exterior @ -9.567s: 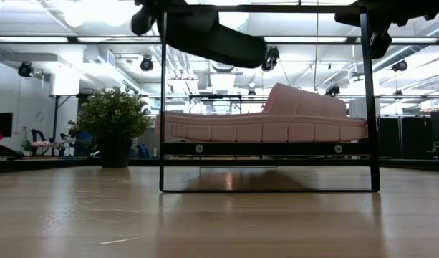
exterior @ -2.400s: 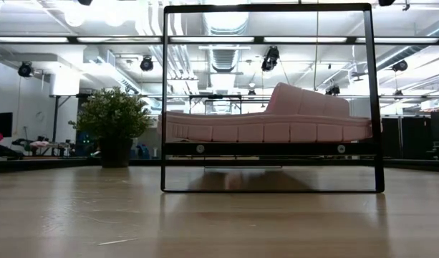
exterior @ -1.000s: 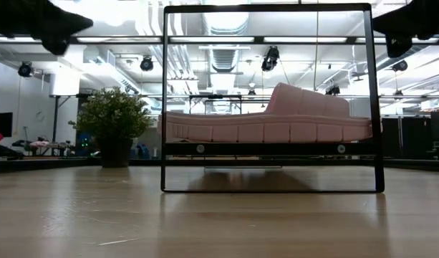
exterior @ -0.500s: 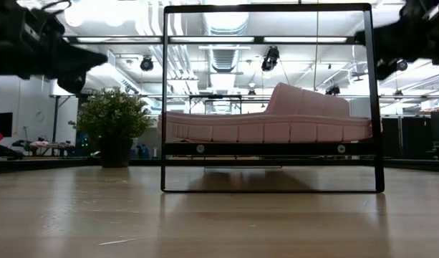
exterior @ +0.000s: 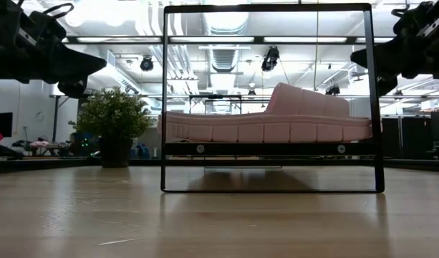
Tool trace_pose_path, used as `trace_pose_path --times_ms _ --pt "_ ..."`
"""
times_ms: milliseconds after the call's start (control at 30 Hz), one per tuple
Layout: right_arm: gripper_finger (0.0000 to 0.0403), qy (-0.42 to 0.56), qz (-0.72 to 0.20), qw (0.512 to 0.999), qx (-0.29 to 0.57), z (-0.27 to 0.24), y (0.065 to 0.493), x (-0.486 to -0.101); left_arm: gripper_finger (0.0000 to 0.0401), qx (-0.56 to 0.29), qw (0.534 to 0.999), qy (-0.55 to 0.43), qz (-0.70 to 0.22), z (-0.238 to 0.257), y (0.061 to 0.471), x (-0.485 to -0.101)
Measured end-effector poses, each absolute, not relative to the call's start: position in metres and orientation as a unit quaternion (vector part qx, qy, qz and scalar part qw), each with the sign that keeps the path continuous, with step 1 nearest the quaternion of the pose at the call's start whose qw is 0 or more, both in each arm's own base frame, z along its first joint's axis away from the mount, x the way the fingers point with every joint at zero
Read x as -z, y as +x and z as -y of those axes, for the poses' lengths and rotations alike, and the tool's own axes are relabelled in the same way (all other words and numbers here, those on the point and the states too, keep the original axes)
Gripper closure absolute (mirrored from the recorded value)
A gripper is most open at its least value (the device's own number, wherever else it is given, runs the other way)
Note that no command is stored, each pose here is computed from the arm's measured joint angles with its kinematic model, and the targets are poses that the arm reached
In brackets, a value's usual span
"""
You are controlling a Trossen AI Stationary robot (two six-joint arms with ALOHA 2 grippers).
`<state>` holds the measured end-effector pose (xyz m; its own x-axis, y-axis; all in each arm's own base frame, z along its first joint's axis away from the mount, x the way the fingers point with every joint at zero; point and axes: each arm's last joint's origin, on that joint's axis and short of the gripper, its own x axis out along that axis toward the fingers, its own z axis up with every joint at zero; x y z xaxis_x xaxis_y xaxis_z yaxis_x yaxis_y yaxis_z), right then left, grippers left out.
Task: Pick and place slides into the shelf
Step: Return to Home Position
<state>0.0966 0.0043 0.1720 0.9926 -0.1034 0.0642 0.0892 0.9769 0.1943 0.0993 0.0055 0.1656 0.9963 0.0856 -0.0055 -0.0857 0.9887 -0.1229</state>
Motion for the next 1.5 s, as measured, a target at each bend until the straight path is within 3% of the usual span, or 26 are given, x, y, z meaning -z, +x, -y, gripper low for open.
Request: trace_pose_path --times_ms 233,500,1500 --pt "0.0394 0.044 0.024 0.997 0.051 -0.0041 0.0967 -0.1700 0.0401 -0.046 0.997 -0.062 -0.006 -0.0056 0.1000 -0.1645" --pt "0.0394 0.085 0.025 0.995 0.050 -0.0041 0.0969 -0.1698 0.0401 -0.048 0.997 -0.062 -0.013 -0.0058 0.1010 -0.1631" --pt "0.0394 0.085 0.022 0.995 0.050 -0.0042 0.0971 -0.1694 0.0401 -0.048 0.997 -0.062 -0.014 -0.0058 0.1010 -0.1627"
